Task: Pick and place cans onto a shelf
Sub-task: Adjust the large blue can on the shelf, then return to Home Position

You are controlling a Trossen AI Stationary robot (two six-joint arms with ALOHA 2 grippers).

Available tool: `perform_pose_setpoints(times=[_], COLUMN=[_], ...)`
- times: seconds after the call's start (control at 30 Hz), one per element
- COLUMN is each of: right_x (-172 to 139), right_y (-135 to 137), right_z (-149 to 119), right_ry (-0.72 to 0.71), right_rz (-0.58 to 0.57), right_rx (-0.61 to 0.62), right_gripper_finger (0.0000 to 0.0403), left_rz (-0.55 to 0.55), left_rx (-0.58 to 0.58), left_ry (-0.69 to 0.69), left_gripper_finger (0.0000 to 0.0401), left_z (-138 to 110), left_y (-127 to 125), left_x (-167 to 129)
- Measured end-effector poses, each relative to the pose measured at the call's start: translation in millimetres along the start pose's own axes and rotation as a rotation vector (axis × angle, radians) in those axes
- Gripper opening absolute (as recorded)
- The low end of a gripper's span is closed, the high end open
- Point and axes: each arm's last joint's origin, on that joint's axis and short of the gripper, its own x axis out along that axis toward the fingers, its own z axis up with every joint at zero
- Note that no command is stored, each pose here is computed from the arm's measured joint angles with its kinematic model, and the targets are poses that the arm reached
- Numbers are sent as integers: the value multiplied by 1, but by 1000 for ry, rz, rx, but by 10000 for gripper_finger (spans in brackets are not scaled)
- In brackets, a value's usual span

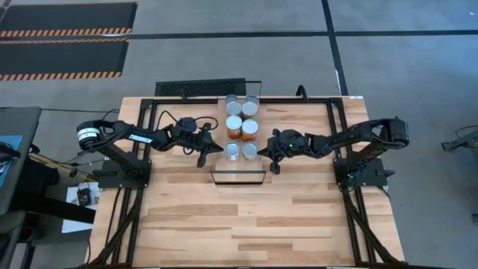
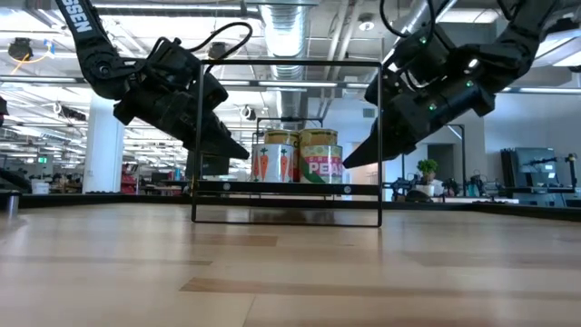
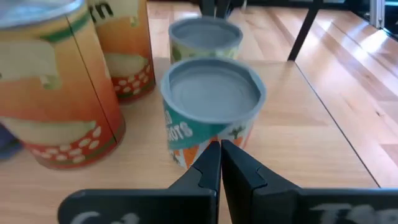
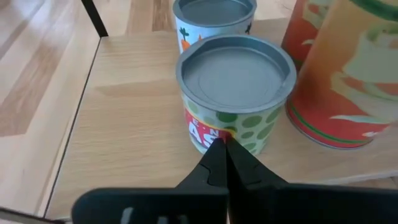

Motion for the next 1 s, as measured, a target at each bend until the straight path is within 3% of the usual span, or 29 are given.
perform_pose_setpoints(times=[0.27,0.5,1.0], right_x=[5,-16,-86], right_y=[-1,-2,2], right_z=[7,10,-15], right_ry=[-16,-6,-324], right_rz=[-1,-12,27], right_rx=[-9,-44,-106], right_gripper_finger=[4,4,4], left_rz=[-1,28,95], left_rx=[8,4,-7], left_ry=[-25,-66,-216], left_gripper_finger=[0,0,0], left_z=[3,9,-1], left_y=[-1,10,-15], left_x=[1,-12,-72])
